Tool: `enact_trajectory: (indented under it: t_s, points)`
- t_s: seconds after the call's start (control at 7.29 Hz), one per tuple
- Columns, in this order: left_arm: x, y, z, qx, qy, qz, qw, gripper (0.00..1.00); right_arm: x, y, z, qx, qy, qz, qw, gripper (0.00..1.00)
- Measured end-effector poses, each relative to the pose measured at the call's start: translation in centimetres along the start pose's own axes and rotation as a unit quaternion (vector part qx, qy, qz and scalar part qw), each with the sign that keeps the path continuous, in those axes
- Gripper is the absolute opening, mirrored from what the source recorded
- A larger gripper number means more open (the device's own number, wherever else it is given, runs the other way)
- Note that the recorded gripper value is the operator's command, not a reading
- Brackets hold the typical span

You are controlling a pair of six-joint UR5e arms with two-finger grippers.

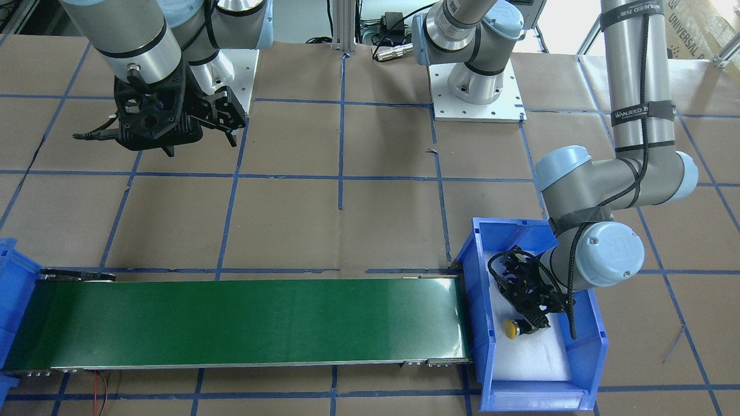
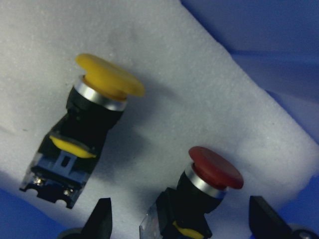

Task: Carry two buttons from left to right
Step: 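Grasp the red-capped button with the left gripper and lift it, then carry the red button onto the green conveyor and release it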

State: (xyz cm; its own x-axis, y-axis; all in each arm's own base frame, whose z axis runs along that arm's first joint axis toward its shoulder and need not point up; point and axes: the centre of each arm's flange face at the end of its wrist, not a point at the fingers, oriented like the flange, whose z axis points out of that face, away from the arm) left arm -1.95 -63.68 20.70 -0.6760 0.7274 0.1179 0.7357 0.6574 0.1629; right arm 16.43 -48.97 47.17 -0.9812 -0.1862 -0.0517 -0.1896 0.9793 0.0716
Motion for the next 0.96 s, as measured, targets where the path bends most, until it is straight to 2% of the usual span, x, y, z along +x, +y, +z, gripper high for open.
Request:
enact_trajectory:
  t_s: [0.14,0.27,0.41,0.69,0.82,0.96]
  points:
    - [0.0,0.0,-0.5,0.005,-0.003,-0.021,0.9998,0.16,0.0,0.0,-0.1,0.001,0.000,0.000,1.0000,1.00]
    - [0.1,-0.1,-2.3,0.023,-0.010,-0.071,0.9972,0.17,0.0,0.0,-0.1,0.002,0.000,0.000,1.0000,1.00]
    - [0.3,-0.1,-5.0,0.052,-0.016,-0.134,0.9894,0.17,0.0,0.0,-0.1,0.002,0.000,0.000,1.0000,1.00]
    - [1.3,-0.4,-11.3,0.107,-0.033,-0.242,0.9637,0.17,0.1,0.0,0.0,0.001,0.000,0.000,1.0000,1.00]
    - [2.4,-1.0,-13.6,0.125,-0.037,-0.289,0.9482,0.17,0.1,0.0,0.0,0.000,0.000,0.000,1.0000,1.00]
    - [3.8,-2.3,-15.3,0.140,-0.037,-0.341,0.9289,0.18,0.1,0.0,0.0,0.000,0.000,0.000,1.0000,1.00]
